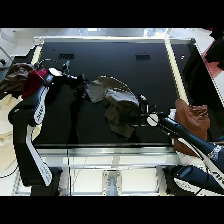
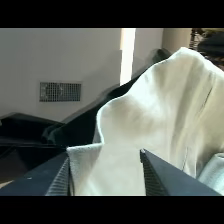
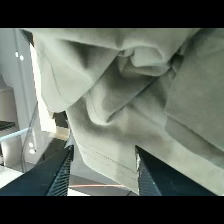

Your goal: Fold the shirts.

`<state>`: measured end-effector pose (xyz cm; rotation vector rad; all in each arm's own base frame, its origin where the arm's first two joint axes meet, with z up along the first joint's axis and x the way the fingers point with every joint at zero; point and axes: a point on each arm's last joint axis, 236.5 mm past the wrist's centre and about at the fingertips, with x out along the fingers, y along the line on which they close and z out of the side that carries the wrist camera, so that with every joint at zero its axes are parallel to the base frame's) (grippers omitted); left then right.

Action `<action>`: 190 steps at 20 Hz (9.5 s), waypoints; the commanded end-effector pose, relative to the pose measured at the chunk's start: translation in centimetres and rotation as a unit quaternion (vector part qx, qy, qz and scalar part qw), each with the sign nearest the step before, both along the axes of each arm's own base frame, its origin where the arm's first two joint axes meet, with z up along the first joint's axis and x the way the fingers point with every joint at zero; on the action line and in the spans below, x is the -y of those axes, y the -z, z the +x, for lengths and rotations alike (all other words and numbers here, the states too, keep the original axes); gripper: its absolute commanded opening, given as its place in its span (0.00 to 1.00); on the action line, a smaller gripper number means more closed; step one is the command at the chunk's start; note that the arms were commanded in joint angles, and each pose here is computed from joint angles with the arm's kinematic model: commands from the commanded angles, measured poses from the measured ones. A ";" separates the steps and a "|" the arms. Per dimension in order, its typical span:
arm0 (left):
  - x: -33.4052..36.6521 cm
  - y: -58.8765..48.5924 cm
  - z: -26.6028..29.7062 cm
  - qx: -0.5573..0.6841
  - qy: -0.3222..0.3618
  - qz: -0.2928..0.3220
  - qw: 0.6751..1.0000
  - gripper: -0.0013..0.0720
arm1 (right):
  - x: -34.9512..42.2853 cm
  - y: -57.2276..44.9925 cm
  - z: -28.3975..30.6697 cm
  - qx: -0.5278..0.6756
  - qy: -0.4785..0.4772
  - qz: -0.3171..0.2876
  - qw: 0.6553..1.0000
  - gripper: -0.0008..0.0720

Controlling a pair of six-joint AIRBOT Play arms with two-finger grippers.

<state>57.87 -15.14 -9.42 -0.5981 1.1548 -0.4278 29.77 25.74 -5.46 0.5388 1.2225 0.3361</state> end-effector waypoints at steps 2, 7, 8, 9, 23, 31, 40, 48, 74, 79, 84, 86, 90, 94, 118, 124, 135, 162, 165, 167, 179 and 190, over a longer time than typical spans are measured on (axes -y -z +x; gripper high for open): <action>1.5 0.3 -0.8 -0.006 0.020 -0.003 1.000 0.07 | -0.1 -0.1 0.0 -0.001 0.001 0.003 1.000 0.62; 2.5 -2.4 -1.5 0.002 0.069 -0.025 0.997 0.03 | 3.5 1.3 -2.8 -0.009 -0.089 -0.108 0.990 0.62; 2.2 -3.1 -1.4 0.006 0.072 -0.026 0.997 0.03 | 4.8 2.0 -4.1 -0.035 -0.103 -0.136 0.985 0.62; 2.0 -3.7 -1.3 0.009 0.074 -0.027 0.997 0.03 | 5.6 2.4 -5.3 -0.061 -0.109 -0.153 0.980 0.62; 1.5 -5.5 -2.4 0.001 0.095 -0.034 0.995 0.03 | 9.1 1.8 1.4 0.061 -0.099 -0.260 0.959 0.62; 1.6 -5.6 -2.6 -0.002 0.099 -0.036 0.994 0.03 | 6.6 4.3 4.7 0.092 -0.087 -0.232 0.964 0.04; -4.9 -20.2 -3.5 0.113 0.068 -0.015 0.991 0.03 | 18.3 -11.6 9.3 0.133 -0.058 -0.425 0.893 0.03; -13.2 -44.8 -16.8 0.342 -0.008 0.106 0.934 0.03 | 25.2 -33.9 -2.1 0.302 0.057 -0.376 0.874 0.03; -16.2 -13.1 -12.1 0.028 -0.044 0.185 0.981 0.99 | 12.6 -23.5 23.8 0.317 -0.024 -0.233 0.919 0.63; -20.4 -16.5 -11.8 0.070 -0.103 0.195 0.973 0.99 | 18.5 -30.3 11.4 0.247 -0.032 -0.267 0.931 0.63; -19.8 -13.3 -10.5 0.042 -0.114 0.153 0.981 0.99 | 15.5 -20.7 0.3 0.074 -0.069 -0.173 0.980 0.63; -18.4 -11.2 -9.7 0.018 -0.118 0.106 0.987 0.99 | 12.5 -15.5 -2.7 0.022 -0.058 -0.088 0.994 0.63; -17.0 -6.9 -9.2 -0.023 -0.110 0.067 0.991 0.99 | 5.7 -7.5 -8.4 -0.083 -0.041 0.065 0.994 0.63; -17.1 -4.1 -9.3 -0.029 -0.079 0.079 0.993 0.99 | 1.6 -2.6 -11.9 -0.119 -0.010 0.077 0.990 0.63; -15.5 -2.7 -10.3 -0.043 -0.033 0.105 0.993 0.99 | -7.0 -2.5 -1.6 0.023 0.111 0.138 0.984 0.03; -15.3 0.1 -14.5 -0.117 0.036 0.073 0.990 0.99 | -1.0 -6.5 0.5 0.063 0.105 0.105 0.987 0.03; -10.5 -9.8 -10.4 0.008 0.005 -0.048 0.999 0.03 | 2.3 -16.9 2.9 0.205 0.055 0.052 0.976 0.03; -11.1 -24.7 -6.9 0.235 0.001 0.261 0.936 0.03 | 22.4 -21.4 17.2 0.213 0.091 -0.271 0.934 0.03; -12.2 -13.4 -3.2 0.142 -0.026 0.289 0.946 0.03 | 23.5 -14.6 21.1 0.164 0.117 -0.229 0.952 0.03; -12.4 -8.9 -2.5 0.109 -0.026 0.287 0.951 0.03 | 23.4 -12.0 23.1 0.166 0.119 -0.227 0.952 0.03; -14.9 -29.2 -2.6 0.287 -0.114 0.259 0.915 0.98 | 27.0 -26.0 21.2 0.279 0.115 -0.292 0.908 0.62; -15.0 -21.7 -15.4 0.112 -0.143 0.206 0.962 0.97 | 20.4 -12.5 20.7 0.135 -0.055 -0.214 0.966 0.62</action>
